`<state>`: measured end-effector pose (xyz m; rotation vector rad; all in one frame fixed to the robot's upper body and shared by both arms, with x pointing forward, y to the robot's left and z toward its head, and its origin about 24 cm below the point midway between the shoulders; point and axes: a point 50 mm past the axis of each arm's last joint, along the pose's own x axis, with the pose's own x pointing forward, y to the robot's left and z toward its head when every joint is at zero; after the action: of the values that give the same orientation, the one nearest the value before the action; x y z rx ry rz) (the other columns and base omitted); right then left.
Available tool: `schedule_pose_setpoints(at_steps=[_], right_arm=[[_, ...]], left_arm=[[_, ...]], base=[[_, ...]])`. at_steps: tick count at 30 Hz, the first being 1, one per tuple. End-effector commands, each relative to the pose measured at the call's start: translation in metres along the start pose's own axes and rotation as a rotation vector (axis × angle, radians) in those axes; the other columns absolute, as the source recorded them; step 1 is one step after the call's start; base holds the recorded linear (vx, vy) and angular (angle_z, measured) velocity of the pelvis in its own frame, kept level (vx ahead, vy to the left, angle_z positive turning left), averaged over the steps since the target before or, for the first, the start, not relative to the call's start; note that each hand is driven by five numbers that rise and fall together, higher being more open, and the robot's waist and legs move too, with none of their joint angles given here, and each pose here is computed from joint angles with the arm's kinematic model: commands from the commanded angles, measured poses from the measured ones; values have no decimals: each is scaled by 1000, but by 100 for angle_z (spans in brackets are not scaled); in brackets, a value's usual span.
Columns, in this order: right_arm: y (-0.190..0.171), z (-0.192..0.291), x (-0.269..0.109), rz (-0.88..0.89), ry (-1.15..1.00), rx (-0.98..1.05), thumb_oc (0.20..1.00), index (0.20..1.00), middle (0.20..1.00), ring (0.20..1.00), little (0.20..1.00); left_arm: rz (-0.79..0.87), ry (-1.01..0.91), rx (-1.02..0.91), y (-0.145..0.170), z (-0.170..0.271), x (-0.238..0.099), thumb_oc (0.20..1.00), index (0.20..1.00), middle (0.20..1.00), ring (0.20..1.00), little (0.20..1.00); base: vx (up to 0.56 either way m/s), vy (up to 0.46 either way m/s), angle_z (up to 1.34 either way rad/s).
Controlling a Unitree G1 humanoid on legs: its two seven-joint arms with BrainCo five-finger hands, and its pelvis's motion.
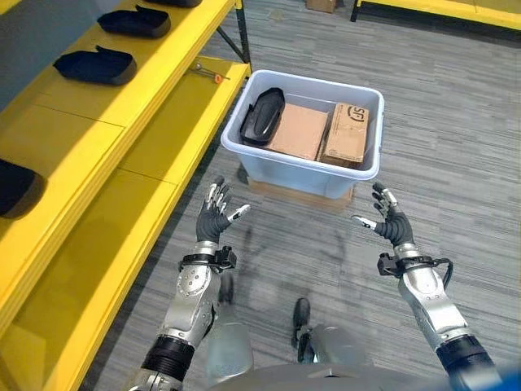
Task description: Move parts from the plastic box to the shelf.
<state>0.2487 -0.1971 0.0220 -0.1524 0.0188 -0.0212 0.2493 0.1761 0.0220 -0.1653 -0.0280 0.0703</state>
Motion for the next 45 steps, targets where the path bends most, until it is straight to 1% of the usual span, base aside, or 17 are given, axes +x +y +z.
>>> schedule_pose_setpoints(at_steps=[1,3,5,9,19,23,28,37,41,45], right_arm=[[3,30,6,25,-165,-7,1000,1000,1000,1000,1000],[6,30,7,35,-166,-7,1000,1000,1000,1000,1000],[9,25,8,8,-135,44,1000,1000,1000,1000,1000],[26,29,12,63,-140,83,1000,1000,1000,1000,1000],[36,40,15,107,-184,61,1000,1000,1000,1000,1000],[38,48,24,94,-215,52,1000,1000,1000,1000,1000],[37,47,23,102,-214,40,1000,1000,1000,1000,1000],[23,53,27,51,-243,39,1000,1000,1000,1000,1000],[20,51,26,50,-238,38,1000,1000,1000,1000,1000],[14,45,24,-7,-216,45,1000,1000,1000,1000,1000]], left_arm=[[-19,-198,-17,-3,38,5,1000,1000,1000,1000,1000],[-28,-219,-24,-5,42,6,1000,1000,1000,1000,1000],[-31,-250,-7,-4,50,10,1000,1000,1000,1000,1000],[-3,-271,11,-2,57,17,1000,1000,1000,1000,1000],[-7,-262,42,-2,57,18,1000,1000,1000,1000,1000],[19,-260,35,-1,56,19,1000,1000,1000,1000,1000],[25,-254,30,-1,52,16,1000,1000,1000,1000,1000],[-26,-268,-18,-14,56,21,1000,1000,1000,1000,1000],[-30,-263,-37,-14,55,19,1000,1000,1000,1000,1000],[-14,-268,-45,-11,57,19,1000,1000,1000,1000,1000]], base=[[199,272,-8],[289,410,-105],[294,407,-141],[153,303,-17],[122,203,-10],[152,-46,-20],[134,-106,5],[96,-187,19],[50,-117,22],[147,97,2]])
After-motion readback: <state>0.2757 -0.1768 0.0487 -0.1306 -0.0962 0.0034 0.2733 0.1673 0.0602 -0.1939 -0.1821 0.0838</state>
